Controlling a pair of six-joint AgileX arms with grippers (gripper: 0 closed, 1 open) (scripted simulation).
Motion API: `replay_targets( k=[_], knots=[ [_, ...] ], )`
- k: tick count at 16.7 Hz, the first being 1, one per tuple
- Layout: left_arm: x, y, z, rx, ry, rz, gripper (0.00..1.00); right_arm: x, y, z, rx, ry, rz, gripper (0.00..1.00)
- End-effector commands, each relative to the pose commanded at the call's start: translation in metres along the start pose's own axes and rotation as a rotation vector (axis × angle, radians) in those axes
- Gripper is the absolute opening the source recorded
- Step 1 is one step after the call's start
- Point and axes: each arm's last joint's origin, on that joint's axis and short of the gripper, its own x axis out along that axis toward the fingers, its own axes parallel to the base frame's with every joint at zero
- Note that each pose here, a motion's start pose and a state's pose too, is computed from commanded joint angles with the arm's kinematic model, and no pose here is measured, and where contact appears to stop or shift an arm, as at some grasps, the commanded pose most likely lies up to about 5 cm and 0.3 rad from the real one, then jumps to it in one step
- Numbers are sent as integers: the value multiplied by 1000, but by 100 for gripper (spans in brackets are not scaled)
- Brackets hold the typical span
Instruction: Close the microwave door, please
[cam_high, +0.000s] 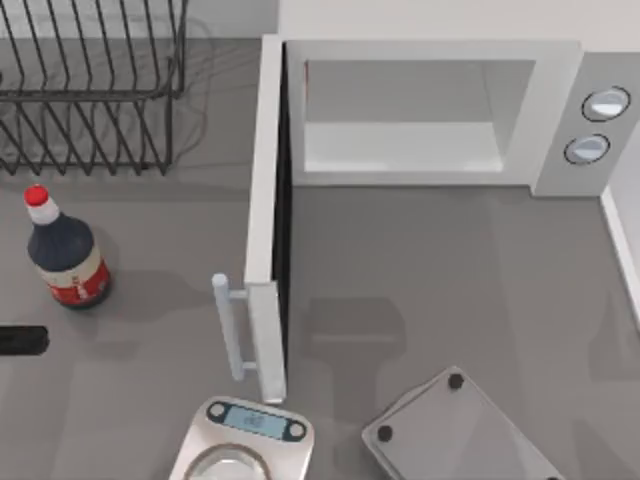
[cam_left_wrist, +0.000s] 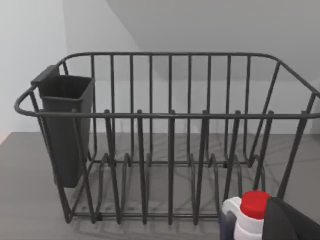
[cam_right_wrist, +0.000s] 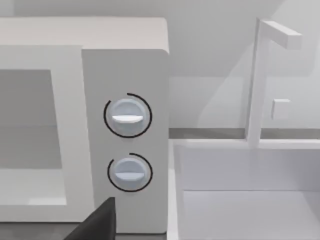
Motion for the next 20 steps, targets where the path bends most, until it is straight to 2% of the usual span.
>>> replay_targets(
  k=[7,14,20],
  knots=[
    [0,5,0,1,4,0,0,0,0,0,0,0,0,100],
    [4,-15,6,1,5,0,0,0,0,0,0,0,0,100],
    [5,-17,7,-5,20,-4,0,0,0,0,0,0,0,100]
  ],
)
